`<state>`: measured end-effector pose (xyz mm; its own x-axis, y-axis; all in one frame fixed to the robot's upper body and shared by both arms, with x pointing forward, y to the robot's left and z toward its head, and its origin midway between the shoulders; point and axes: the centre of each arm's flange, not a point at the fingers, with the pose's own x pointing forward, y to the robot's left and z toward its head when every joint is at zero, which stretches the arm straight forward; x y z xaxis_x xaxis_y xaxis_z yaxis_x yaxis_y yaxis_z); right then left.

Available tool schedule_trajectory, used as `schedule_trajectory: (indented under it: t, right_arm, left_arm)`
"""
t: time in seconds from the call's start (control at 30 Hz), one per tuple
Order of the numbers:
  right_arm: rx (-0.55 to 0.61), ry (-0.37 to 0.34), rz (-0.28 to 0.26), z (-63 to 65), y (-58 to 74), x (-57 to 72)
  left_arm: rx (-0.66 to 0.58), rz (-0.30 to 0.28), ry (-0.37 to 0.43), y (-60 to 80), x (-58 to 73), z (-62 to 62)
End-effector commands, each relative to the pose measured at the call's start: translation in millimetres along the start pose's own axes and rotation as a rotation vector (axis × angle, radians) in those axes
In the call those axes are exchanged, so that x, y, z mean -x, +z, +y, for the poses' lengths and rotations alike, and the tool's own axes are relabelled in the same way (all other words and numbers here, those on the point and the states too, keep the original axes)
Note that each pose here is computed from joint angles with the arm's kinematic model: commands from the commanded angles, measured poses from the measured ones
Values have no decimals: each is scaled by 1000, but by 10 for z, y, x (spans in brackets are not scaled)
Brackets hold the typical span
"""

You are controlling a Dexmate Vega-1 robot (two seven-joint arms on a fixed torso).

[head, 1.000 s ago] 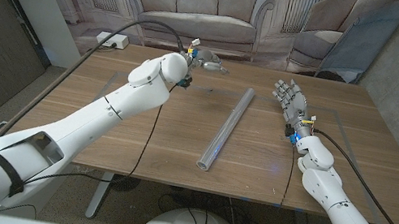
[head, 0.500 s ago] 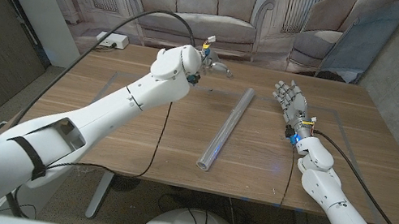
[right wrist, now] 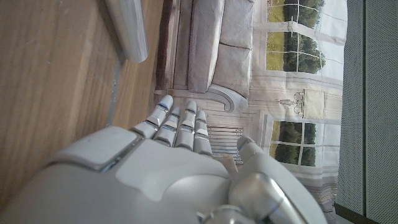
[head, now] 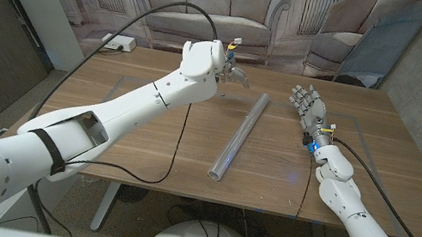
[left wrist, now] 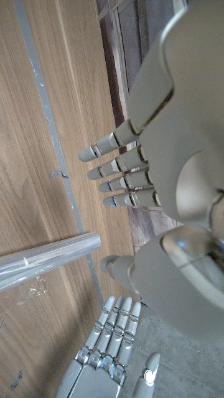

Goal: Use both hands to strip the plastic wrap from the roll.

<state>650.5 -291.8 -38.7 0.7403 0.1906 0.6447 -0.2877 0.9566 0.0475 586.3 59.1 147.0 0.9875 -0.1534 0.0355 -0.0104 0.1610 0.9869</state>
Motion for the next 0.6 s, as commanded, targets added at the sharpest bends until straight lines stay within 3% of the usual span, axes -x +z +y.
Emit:
schedule_trajectory:
  t: [0.03, 0.6]
  right_arm:
    - [-21, 8, -10, -27, -18, -16]
    - [-57, 12, -26, -64, -58, -28]
  left_arm:
    - [-92, 58, -73, 234, -63, 45]
    - [-255, 115, -126, 605, -179, 45]
